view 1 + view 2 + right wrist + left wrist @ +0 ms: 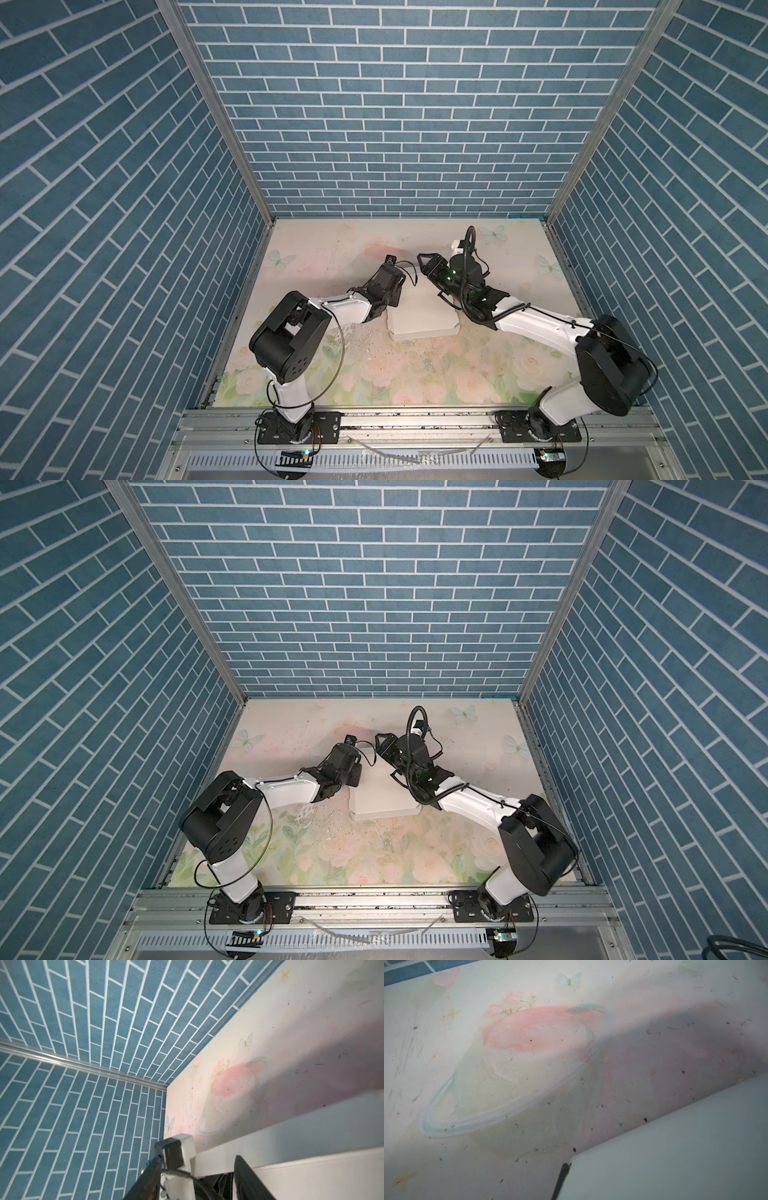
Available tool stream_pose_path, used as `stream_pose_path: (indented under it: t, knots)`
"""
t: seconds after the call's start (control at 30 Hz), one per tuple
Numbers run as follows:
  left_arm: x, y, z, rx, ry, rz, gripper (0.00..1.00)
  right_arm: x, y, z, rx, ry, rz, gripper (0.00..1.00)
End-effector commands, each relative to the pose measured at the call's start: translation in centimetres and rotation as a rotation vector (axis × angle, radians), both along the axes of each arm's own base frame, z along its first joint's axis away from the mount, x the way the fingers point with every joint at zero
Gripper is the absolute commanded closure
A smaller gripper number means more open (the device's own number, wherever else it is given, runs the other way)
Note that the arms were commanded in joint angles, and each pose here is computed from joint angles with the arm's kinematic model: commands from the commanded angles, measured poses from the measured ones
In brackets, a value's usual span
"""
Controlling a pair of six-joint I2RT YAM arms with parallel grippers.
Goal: Fold the paper box
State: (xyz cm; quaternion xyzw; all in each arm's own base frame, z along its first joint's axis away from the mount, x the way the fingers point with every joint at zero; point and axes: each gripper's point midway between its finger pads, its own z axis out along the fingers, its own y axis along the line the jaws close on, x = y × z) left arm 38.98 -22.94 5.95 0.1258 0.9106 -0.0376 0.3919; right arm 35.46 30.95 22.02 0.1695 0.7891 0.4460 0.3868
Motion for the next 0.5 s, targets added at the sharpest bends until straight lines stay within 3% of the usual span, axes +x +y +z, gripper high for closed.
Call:
stream_pose_path:
  t: [0.0,0.2,0.47]
  knots:
    - [-0.5,-0.9,0.2,-0.012,0.02,-0.07,1.0,-2.1,-2.1,-1.6,-0.187,0.014,0.062,0.43]
    - [-0.8,-1.5,0.2,-0.005,0.028,-0.129,1.0,-4.1,-7.5,-0.4,-0.367,0.009,0.029,0.41]
    - [-1.3,-1.7,0.9,0.004,0.024,-0.176,1.0,-4.0,-10.4,-0.1,-0.436,-0.044,0.057,0.42]
